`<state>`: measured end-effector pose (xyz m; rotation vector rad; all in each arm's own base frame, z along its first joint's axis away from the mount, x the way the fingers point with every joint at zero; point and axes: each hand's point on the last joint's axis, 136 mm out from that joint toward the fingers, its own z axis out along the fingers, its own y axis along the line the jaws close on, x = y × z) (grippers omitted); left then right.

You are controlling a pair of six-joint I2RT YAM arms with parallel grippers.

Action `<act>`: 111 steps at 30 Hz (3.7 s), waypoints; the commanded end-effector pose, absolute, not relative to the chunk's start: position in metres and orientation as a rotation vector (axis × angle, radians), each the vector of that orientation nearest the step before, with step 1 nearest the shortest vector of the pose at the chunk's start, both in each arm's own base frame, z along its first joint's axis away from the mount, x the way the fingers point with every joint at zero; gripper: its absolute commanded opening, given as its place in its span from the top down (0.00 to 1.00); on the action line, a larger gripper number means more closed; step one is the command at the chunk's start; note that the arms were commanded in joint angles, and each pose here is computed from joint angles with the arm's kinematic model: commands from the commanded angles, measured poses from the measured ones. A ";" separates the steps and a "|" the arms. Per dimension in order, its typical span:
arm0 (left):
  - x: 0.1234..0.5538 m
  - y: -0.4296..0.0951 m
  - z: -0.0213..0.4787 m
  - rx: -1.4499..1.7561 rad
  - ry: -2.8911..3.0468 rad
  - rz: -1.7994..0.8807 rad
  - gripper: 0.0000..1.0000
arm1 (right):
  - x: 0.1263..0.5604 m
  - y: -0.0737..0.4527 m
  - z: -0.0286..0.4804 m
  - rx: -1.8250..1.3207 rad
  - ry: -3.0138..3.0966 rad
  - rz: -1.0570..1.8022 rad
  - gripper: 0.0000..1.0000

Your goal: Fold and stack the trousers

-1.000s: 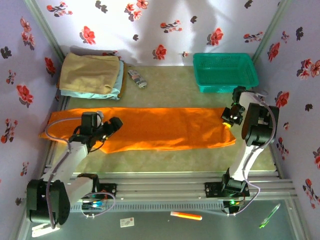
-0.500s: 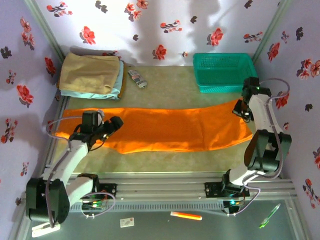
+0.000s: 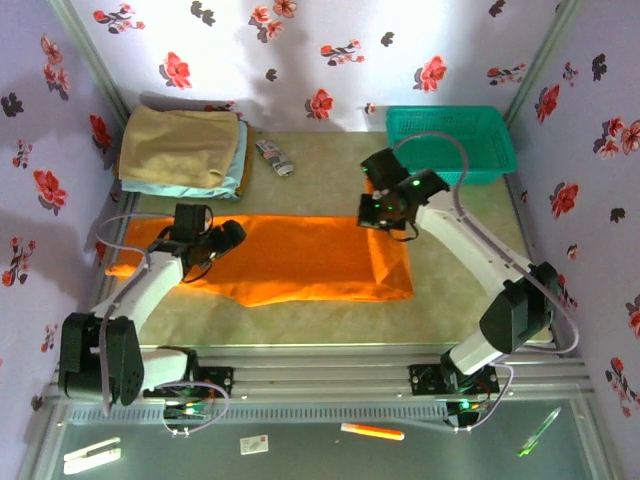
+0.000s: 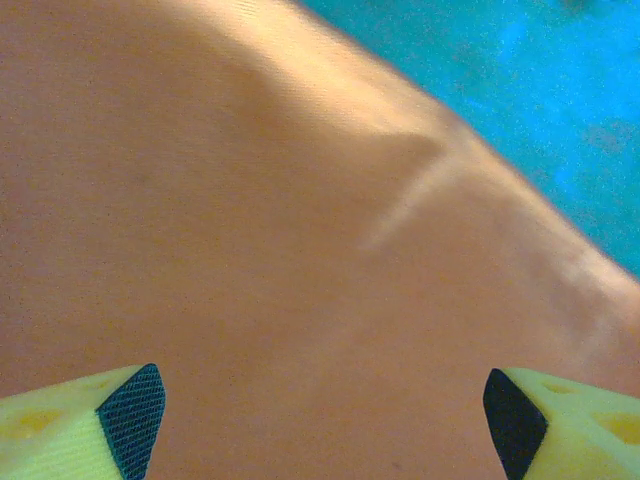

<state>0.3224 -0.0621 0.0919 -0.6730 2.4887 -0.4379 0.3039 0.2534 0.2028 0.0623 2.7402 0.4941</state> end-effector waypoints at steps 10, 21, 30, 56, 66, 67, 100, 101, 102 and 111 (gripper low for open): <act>0.315 -0.032 0.044 -0.768 2.588 -0.265 0.14 | 0.311 0.431 0.183 0.176 2.688 0.878 1.00; 0.314 -0.031 0.039 -0.779 2.602 -0.271 0.14 | 0.323 0.477 0.128 0.294 2.764 0.858 0.97; 0.300 -0.015 0.083 -0.849 2.485 -0.325 0.09 | 0.307 0.494 0.181 0.098 2.724 1.012 0.37; 0.319 -0.134 0.044 -0.415 2.665 -0.487 0.94 | 0.292 0.224 0.021 0.296 2.985 0.672 0.83; 0.288 -0.128 0.002 -0.389 2.761 -0.477 0.93 | 0.298 0.168 0.085 0.199 2.854 0.663 0.60; 0.287 -0.130 0.001 -0.386 2.762 -0.491 0.93 | 0.298 0.167 0.081 0.201 2.860 0.687 0.58; 0.276 -0.120 0.017 -0.410 2.737 -0.527 0.90 | 0.267 0.225 0.040 0.251 2.830 1.234 0.73; 0.276 -0.120 0.019 -0.412 2.733 -0.528 0.90 | 0.267 0.222 0.039 0.262 2.836 1.213 0.79; 0.276 -0.120 0.022 -0.410 2.729 -0.531 0.90 | 0.268 0.218 0.038 0.287 2.843 1.180 0.87; 0.280 -0.111 0.081 -0.439 2.625 -0.539 0.29 | 0.272 0.127 0.062 0.554 2.852 0.644 1.00</act>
